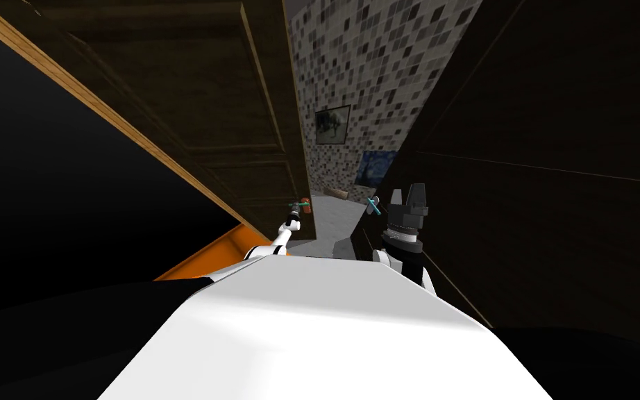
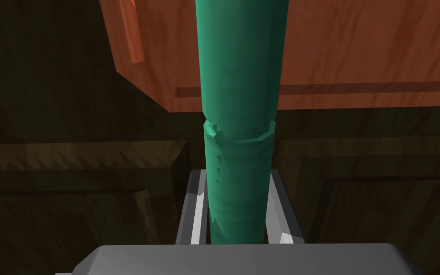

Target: Push the door open

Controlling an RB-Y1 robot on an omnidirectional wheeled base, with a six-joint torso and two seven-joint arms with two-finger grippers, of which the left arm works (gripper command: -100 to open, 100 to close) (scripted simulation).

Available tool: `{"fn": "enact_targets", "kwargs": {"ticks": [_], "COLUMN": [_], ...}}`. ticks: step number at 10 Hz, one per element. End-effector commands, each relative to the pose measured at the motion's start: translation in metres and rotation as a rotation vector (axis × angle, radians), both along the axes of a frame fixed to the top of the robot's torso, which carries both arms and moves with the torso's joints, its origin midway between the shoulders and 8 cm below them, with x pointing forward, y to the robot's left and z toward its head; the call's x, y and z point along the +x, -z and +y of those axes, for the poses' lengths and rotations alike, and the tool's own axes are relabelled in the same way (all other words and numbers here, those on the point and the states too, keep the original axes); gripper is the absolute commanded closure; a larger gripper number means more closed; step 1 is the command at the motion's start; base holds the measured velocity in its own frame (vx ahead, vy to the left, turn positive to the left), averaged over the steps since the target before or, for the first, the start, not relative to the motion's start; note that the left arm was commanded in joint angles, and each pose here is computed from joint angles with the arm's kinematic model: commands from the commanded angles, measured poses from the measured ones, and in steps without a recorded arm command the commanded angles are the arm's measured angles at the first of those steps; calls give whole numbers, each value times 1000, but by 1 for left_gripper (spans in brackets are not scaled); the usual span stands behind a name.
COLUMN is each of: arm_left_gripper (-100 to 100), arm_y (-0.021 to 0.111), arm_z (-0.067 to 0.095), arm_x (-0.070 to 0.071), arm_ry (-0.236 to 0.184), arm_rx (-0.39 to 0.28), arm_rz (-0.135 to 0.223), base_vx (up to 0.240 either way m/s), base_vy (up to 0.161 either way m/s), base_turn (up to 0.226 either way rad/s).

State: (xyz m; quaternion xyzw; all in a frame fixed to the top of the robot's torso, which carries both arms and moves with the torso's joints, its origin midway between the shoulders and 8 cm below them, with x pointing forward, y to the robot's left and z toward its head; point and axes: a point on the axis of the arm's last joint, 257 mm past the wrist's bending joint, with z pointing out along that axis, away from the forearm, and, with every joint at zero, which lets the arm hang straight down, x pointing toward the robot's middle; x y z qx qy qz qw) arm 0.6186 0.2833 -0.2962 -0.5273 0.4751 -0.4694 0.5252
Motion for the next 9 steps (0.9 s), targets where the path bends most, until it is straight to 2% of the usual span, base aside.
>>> {"fn": "enact_targets", "kwargs": {"ticks": [1, 7, 9], "arm_left_gripper": [100, 100, 100], "arm_y": [-5, -11, -9], "arm_z": [8, 21, 21], "arm_x": [2, 3, 2], "arm_ry": [-13, -51, -51], "arm_rx": [12, 35, 34], "arm_rz": [-11, -21, -15], "base_vx": [196, 213, 61], "base_vy": [16, 31, 7], "base_turn": [72, 103, 24]}}
